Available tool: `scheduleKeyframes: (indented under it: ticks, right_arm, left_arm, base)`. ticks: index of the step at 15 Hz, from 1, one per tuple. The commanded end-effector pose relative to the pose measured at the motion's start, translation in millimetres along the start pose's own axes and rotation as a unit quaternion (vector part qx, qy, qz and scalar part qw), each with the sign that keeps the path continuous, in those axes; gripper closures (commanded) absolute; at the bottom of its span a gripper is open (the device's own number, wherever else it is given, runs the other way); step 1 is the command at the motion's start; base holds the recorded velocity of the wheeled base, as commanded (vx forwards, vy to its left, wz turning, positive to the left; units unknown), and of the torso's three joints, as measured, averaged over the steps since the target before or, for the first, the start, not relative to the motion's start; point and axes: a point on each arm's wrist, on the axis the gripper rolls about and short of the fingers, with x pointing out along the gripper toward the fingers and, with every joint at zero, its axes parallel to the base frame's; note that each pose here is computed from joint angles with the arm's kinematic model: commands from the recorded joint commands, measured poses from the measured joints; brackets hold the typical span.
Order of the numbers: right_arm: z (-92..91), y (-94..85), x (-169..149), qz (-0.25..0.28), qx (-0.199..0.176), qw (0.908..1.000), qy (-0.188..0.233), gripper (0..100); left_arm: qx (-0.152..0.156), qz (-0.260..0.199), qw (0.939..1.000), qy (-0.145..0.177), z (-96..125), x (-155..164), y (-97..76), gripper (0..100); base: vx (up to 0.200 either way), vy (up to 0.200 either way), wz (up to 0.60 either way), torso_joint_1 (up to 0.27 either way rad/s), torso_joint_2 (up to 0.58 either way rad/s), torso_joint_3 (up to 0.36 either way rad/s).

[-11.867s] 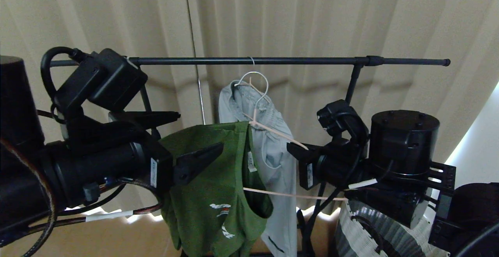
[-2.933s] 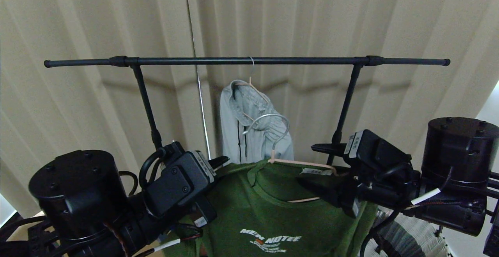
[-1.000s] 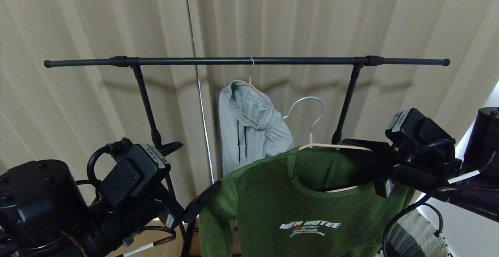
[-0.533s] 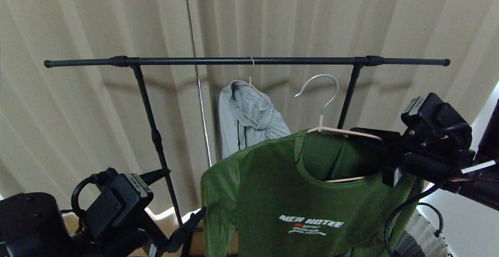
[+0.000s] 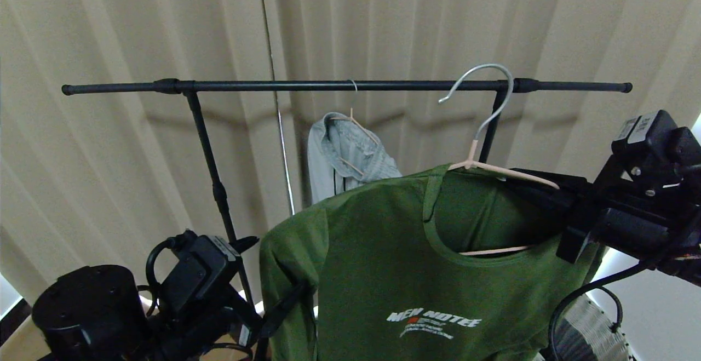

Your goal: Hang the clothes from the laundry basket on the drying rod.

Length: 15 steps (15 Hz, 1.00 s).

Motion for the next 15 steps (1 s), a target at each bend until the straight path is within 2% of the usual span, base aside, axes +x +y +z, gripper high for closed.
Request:
scheduleKeyframes:
  ticks: [1,2,4,6,7,9,11,15]
  right_arm:
    - [2.8,1.1,-2.8,0.001,-0.002,1.0,-0.007,100]
    - [3.5,0.5,-2.7,-0.001,-0.002,1.0,-0.008,100]
    - [4.8,-1.8,-2.3,-0.007,-0.003,0.9999,-0.009,100]
    - [3.1,-7.8,-4.0,-0.022,-0.002,0.9997,-0.005,100]
    - [2.7,-9.5,-3.9,-0.026,-0.001,0.9997,-0.004,100]
    - [1.8,-13.0,-5.2,-0.035,-0.001,0.9994,-0.002,100]
    - [2.8,-18.1,-5.9,-0.046,-0.001,0.9989,-0.003,100]
    - [2.6,-30.9,-8.6,-0.076,-0.001,0.9971,0.001,100]
  left_arm:
    - [0.005,-0.009,0.9993,0.035,-23.1,19.5,-7.4,100]
    - [0.006,-0.006,0.9993,0.036,-25.8,21.7,-7.1,100]
    - [0.008,0.002,0.9979,0.064,-35.8,15.5,-2.8,100]
    - [0.028,0.015,0.9972,0.067,-35.0,2.1,4.3,100]
    - [0.034,0.022,0.9974,0.06,-32.1,-1.7,7.6,100]
    - [0.047,0.052,0.9972,0.025,-18.6,-13.3,18.7,100]
    - [0.045,0.078,0.9959,0.0,-9.5,-22.7,27.2,100]
    - [0.039,0.13,0.9907,0.004,-10.6,-29.9,46.1,100]
  base:
    - [0.0,0.0,0.0,0.0,0.0,0.0]
    - [0.0,0.0,0.0,0.0,0.0,0.0]
    - [0.0,0.0,0.0,0.0,0.0,0.0]
    - [0.0,0.0,0.0,0.0,0.0,0.0]
    - [0.0,0.0,0.0,0.0,0.0,0.0]
    - [0.0,0.0,0.0,0.0,0.0,0.0]
    - [0.0,0.0,0.0,0.0,0.0,0.0]
    - [0.0,0.0,0.0,0.0,0.0,0.0]
